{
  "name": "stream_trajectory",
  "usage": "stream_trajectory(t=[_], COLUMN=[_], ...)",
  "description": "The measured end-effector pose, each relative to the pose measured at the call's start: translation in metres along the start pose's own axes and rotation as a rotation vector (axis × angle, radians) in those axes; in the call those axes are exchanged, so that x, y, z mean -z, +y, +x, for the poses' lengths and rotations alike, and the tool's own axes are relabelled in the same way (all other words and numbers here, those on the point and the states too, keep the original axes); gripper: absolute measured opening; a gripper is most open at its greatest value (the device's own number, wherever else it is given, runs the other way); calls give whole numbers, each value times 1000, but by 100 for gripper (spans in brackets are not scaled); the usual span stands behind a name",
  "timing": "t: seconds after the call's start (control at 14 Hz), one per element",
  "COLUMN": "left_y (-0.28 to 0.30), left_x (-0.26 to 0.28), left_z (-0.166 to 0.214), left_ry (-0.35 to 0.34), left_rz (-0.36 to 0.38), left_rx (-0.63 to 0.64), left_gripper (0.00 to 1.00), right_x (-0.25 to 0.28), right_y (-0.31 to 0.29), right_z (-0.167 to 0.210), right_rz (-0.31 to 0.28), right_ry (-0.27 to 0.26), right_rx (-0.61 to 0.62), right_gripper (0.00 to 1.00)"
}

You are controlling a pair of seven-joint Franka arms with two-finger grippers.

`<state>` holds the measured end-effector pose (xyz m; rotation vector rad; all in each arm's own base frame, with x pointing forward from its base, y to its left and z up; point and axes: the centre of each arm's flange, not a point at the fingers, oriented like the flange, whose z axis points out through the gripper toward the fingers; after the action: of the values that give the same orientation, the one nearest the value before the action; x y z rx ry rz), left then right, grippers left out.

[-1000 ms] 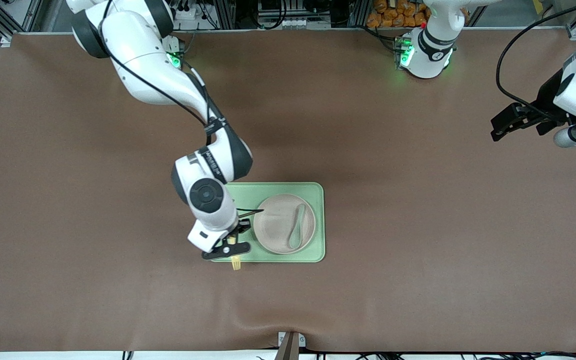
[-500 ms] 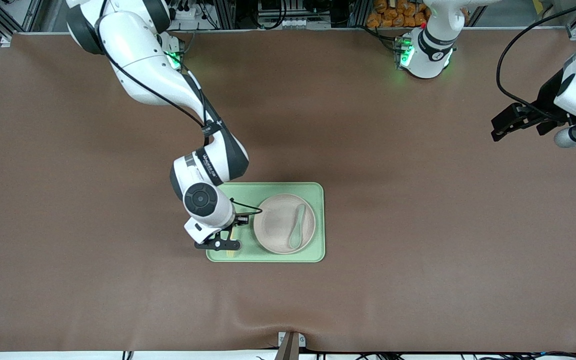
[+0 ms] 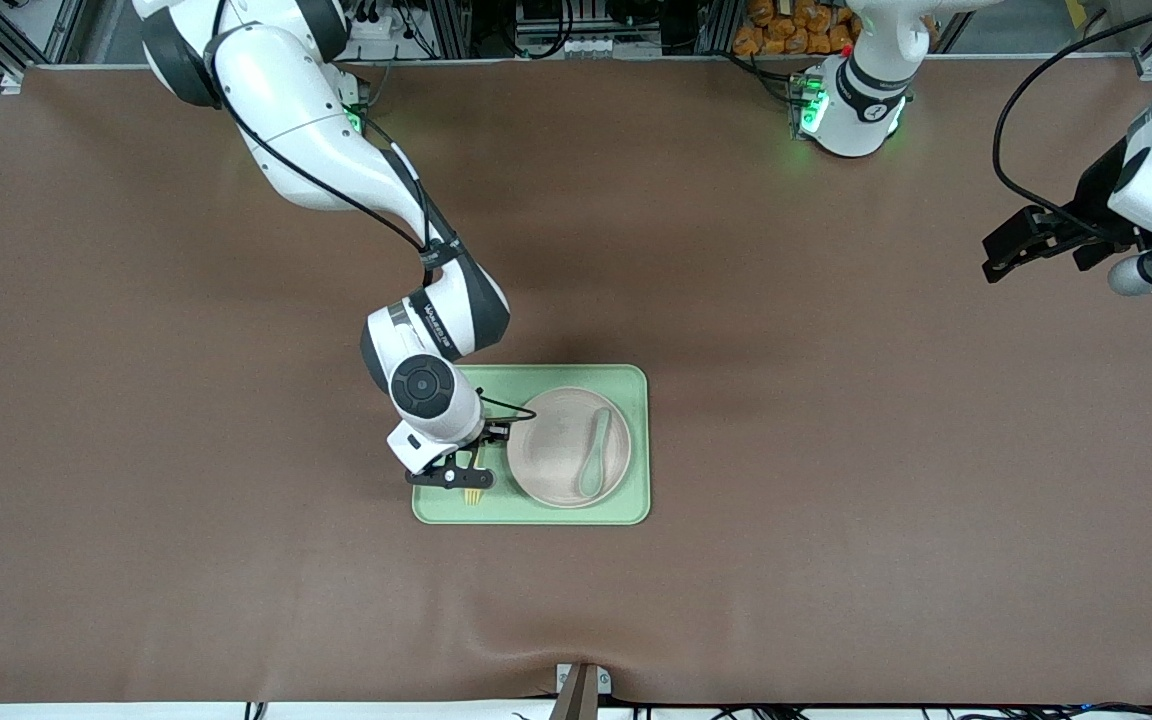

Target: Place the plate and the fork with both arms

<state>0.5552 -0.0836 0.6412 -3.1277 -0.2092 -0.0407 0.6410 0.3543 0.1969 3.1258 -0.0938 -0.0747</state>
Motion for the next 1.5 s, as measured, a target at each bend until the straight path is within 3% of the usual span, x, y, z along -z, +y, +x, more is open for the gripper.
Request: stream_trajectory(t=[0.5, 0.79, 0.93, 1.5], left_y=[1, 2, 2, 1], left_x=[0, 0, 0, -3], left_z=[0, -1, -1, -3], left_ry=[-1, -2, -3, -26], left_rz=[0, 0, 0, 7], left_rx=[-3, -3, -3, -42], left_gripper=[100, 100, 100, 100], right_x=[66, 136, 159, 269], right_y=[34, 126, 173, 289], right_z=[24, 62, 71, 54], right_rz=[29, 51, 47, 43], right_ry=[51, 100, 89, 58], right_rx=[-2, 79, 128, 241], right_gripper=[99, 100, 100, 100])
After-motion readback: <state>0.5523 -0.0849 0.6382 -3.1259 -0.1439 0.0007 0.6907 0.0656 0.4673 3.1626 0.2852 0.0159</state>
